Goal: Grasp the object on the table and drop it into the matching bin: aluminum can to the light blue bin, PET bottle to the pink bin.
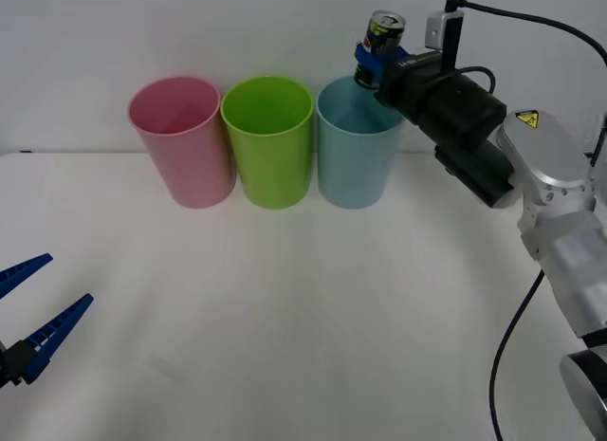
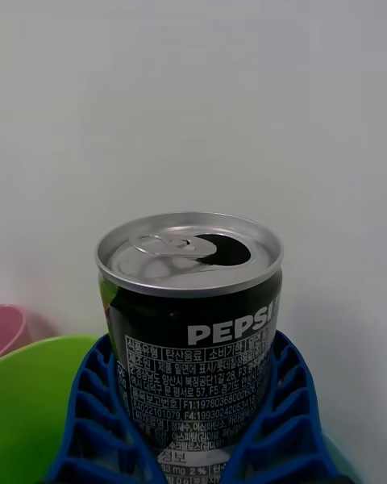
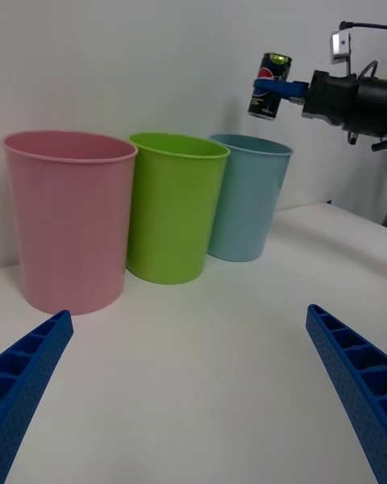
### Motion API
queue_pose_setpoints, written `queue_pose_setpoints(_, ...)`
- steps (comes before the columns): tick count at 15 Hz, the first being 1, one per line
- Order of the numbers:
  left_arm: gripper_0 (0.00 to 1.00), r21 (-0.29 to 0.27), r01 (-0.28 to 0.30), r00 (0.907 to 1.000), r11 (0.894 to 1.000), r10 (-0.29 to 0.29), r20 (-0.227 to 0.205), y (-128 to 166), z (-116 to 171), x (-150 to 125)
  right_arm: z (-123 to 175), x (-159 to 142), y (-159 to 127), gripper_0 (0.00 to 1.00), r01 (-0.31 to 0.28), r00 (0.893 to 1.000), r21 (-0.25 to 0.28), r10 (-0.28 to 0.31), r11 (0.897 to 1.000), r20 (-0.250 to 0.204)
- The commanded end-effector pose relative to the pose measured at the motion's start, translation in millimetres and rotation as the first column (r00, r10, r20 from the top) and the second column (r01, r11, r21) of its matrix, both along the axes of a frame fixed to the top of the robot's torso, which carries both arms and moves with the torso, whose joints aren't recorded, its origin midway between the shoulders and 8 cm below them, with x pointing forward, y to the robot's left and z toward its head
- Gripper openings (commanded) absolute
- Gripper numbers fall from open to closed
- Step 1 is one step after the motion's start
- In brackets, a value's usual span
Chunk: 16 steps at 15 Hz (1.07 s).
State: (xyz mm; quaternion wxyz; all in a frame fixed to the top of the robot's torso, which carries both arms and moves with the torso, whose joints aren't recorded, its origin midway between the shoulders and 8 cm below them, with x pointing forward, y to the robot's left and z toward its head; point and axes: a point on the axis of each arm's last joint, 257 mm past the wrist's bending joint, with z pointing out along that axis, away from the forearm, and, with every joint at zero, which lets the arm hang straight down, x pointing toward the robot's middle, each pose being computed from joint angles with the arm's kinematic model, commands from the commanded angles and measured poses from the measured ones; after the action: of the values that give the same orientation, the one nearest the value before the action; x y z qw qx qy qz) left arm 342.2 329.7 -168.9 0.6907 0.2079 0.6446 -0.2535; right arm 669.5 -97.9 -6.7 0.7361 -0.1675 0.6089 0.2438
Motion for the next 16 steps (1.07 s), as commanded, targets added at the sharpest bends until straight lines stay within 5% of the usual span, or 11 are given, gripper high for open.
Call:
queue_pose_setpoints(1,1.0,0.0,0.0,1.0,1.0,0.0,0.0,0.0,0.0,0.0,-0.5,1.6,3.4,0.0,0.006,1.0,-0.003,-0.006,1.0,0.003)
queue_pose_setpoints(6,1.0,0.0,0.0,1.0,1.0,0.0,0.0,0.0,0.0,0.0,-2.8,0.7,7.3,0.0,0.004,1.0,-0.012,-0.004,1.0,0.006)
queue_pose_setpoints(7,1.0,0.0,0.0,1.0,1.0,0.0,0.0,0.0,0.0,0.0,-2.5,0.9,6.7,0.16,0.006,1.0,-0.016,-0.006,1.0,0.009)
queue_pose_setpoints(8,1.0,0.0,0.0,1.0,1.0,0.0,0.0,0.0,0.0,0.0,-1.9,0.7,7.7,0.8,0.005,1.0,-0.021,-0.005,1.0,0.013)
queue_pose_setpoints(9,1.0,0.0,0.0,1.0,1.0,0.0,0.0,0.0,0.0,0.0,-1.5,0.9,7.1,1.0,0.007,1.0,-0.022,-0.007,1.0,0.015)
queue_pose_setpoints(16,1.0,0.0,0.0,1.0,1.0,0.0,0.0,0.0,0.0,0.0,-6.9,-0.2,3.4,1.0,0.008,1.0,-0.03,-0.008,1.0,0.013)
